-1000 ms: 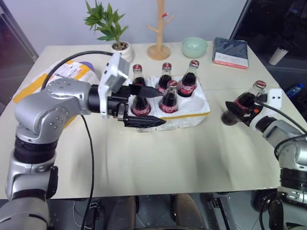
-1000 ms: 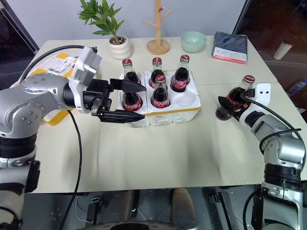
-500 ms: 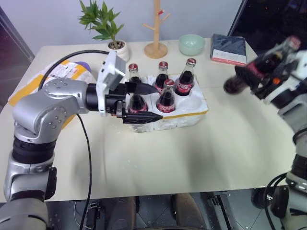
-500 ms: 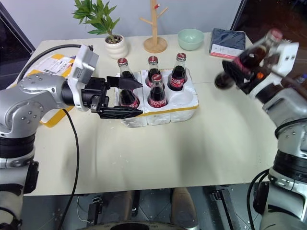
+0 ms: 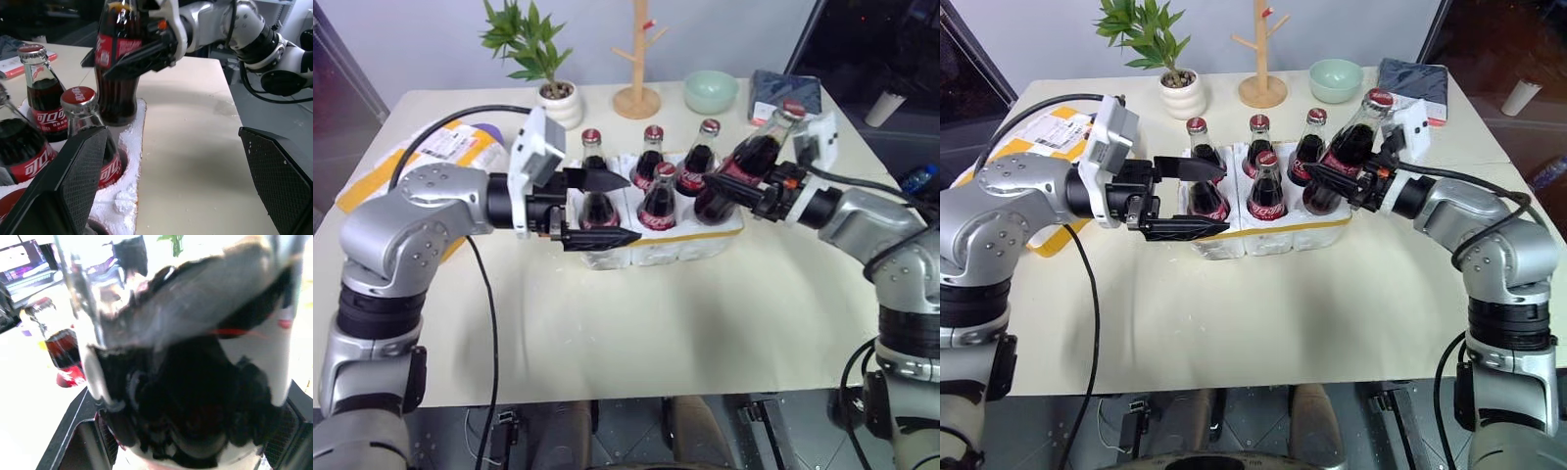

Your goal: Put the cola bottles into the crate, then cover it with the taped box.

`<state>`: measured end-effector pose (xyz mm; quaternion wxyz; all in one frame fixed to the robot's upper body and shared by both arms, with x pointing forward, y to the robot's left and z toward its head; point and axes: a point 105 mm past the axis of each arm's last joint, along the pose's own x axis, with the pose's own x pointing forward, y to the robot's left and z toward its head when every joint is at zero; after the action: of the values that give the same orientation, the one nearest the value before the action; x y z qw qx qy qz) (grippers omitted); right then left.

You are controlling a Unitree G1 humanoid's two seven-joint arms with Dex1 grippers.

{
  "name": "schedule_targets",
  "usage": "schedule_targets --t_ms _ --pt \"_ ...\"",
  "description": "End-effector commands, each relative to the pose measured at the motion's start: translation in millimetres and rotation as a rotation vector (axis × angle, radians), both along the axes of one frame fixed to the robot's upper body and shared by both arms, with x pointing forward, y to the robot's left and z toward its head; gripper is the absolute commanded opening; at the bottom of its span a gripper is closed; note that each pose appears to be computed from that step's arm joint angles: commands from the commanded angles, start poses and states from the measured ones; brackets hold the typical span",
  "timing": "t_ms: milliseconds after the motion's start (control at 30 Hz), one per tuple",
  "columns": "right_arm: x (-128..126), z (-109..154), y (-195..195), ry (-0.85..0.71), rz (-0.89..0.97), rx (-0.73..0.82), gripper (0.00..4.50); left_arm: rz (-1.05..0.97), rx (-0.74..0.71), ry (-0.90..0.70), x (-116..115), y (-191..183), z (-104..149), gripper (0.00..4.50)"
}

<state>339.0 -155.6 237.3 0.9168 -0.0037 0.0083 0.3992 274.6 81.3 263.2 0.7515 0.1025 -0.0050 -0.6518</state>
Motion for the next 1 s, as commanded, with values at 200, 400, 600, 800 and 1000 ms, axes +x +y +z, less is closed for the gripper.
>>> schedule_targets --t_ms 200,400,600,800,1000 --pt "22.1 -29.9 23.0 0.007 0.036 -0.102 2.87 0.034 -0.017 -0.067 -2.9 5.1 9.6 4.5" --pt "26.0 -34.1 26.6 0.016 0.053 -0.157 4.46 0.106 0.02 -0.068 3.0 19.0 1.4 4.5" --pt "-15.7 22.7 12.0 -0.07 0.136 -0.094 4.46 0.426 0.087 -0.135 18.0 78.6 -1.5 4.5" --pt "-59.5 57.6 -26.6 -0.088 0.14 -0.078 4.46 0.746 0.223 -0.285 4.7 153.3 7.5 4.5" --pt "-72.0 44.6 -49.1 -0.026 0.134 -0.163 4.46 0.864 0.426 -0.143 -31.5 216.1 -26.3 4.5"
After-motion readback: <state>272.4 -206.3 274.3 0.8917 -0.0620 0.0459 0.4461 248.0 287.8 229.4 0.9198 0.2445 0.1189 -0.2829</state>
